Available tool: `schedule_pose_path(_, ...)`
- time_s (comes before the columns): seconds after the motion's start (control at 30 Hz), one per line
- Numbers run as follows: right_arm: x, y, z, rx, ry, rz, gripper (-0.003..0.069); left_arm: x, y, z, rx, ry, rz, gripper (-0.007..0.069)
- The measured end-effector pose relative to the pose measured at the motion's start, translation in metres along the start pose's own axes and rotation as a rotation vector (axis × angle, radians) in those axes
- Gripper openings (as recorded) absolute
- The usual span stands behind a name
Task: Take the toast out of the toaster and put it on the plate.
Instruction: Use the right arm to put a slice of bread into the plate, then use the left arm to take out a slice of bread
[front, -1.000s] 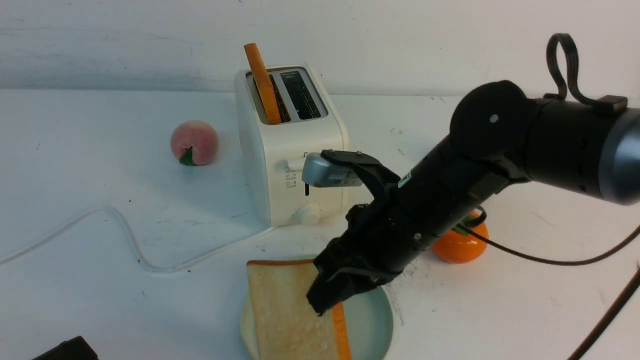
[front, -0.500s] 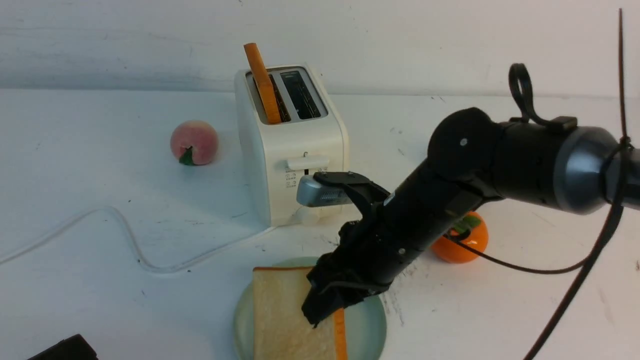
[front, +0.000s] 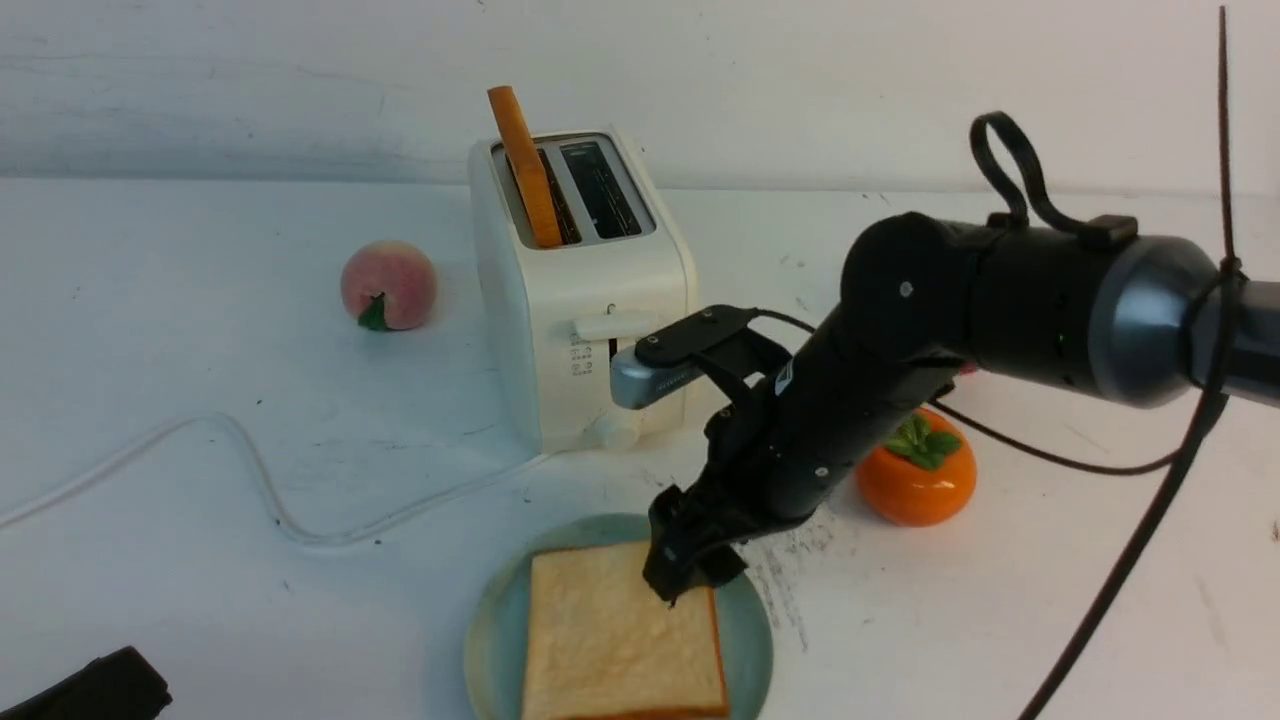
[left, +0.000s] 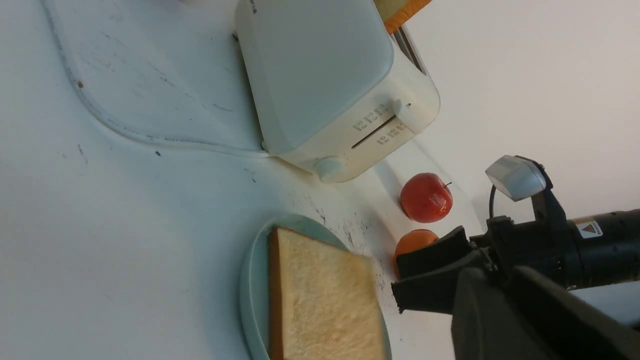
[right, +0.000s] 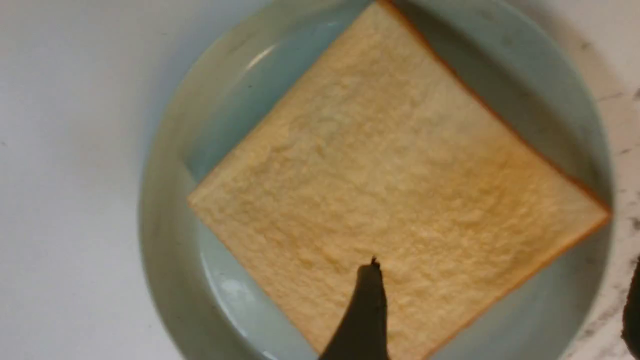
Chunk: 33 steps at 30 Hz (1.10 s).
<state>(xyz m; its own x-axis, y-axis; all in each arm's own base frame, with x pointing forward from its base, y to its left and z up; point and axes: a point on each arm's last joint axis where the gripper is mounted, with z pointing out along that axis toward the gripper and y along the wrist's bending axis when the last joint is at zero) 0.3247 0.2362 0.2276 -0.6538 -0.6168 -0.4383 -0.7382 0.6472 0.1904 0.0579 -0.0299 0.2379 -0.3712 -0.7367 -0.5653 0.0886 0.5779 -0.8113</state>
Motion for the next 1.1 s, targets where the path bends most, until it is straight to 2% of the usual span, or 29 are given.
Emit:
schedule_pose_path(0.27, -0.021, -0.01, -0.032, 0.171, 0.032, 0.015, 0.0622, 0.0, 0.0, 0.0, 0.0, 0.0, 0.0, 0.0068)
schedule_pose_path(0.33, -0.027, -0.012, -0.045, 0.212, 0.047, 0.024, 0.0599, 0.0, 0.0, 0.0, 0.0, 0.0, 0.0, 0.007)
schedule_pose_path(0.47, -0.035, -0.014, -0.076, 0.313, 0.117, 0.078, 0.0489, -0.004, -0.001, 0.0, 0.006, -0.04, -0.004, 0.007)
schedule_pose_path(0.5, -0.035, -0.014, -0.077, 0.318, 0.12, 0.084, 0.0482, -0.004, -0.001, 0.0, 0.007, -0.044, -0.006, 0.007)
schedule_pose_path(0.6, -0.042, -0.017, -0.097, 0.402, 0.075, 0.112, 0.0291, -0.011, -0.009, -0.002, 0.046, -0.093, -0.051, 0.007)
schedule_pose_path(0.7, -0.041, -0.014, -0.111, 0.426, 0.047, 0.141, 0.0111, -0.022, -0.03, -0.007, 0.106, -0.091, -0.081, 0.0069)
schedule_pose_path(0.73, -0.04, -0.012, -0.118, 0.429, 0.03, 0.154, 0.0041, -0.03, -0.045, -0.01, 0.139, -0.08, -0.08, 0.006)
schedule_pose_path(0.77, -0.039, -0.009, -0.128, 0.431, 0.008, 0.162, 0.0006, -0.034, -0.054, -0.01, 0.147, -0.058, -0.071, 0.0047)
schedule_pose_path(0.83, -0.038, -0.005, -0.141, 0.433, -0.023, 0.169, -0.001, -0.04, -0.067, -0.01, 0.157, -0.03, -0.047, 0.0027)
schedule_pose_path(0.87, -0.034, 0.003, -0.164, 0.434, -0.076, 0.171, -0.0018, -0.049, -0.084, -0.006, 0.152, 0.028, 0.015, -0.0006)
schedule_pose_path(0.97, -0.028, 0.015, -0.192, 0.427, -0.143, 0.174, -0.0018, -0.058, -0.098, 0.004, 0.108, 0.129, 0.107, -0.0014)
schedule_pose_path(1.0, -0.021, 0.025, -0.217, 0.418, -0.204, 0.181, -0.0018, -0.063, -0.104, 0.017, 0.039, 0.247, 0.184, -0.0014)
schedule_pose_path(1.1, -0.002, 0.041, -0.254, 0.398, -0.293, 0.191, -0.0018, -0.075, -0.105, 0.045, -0.12, 0.453, 0.27, -0.0014)
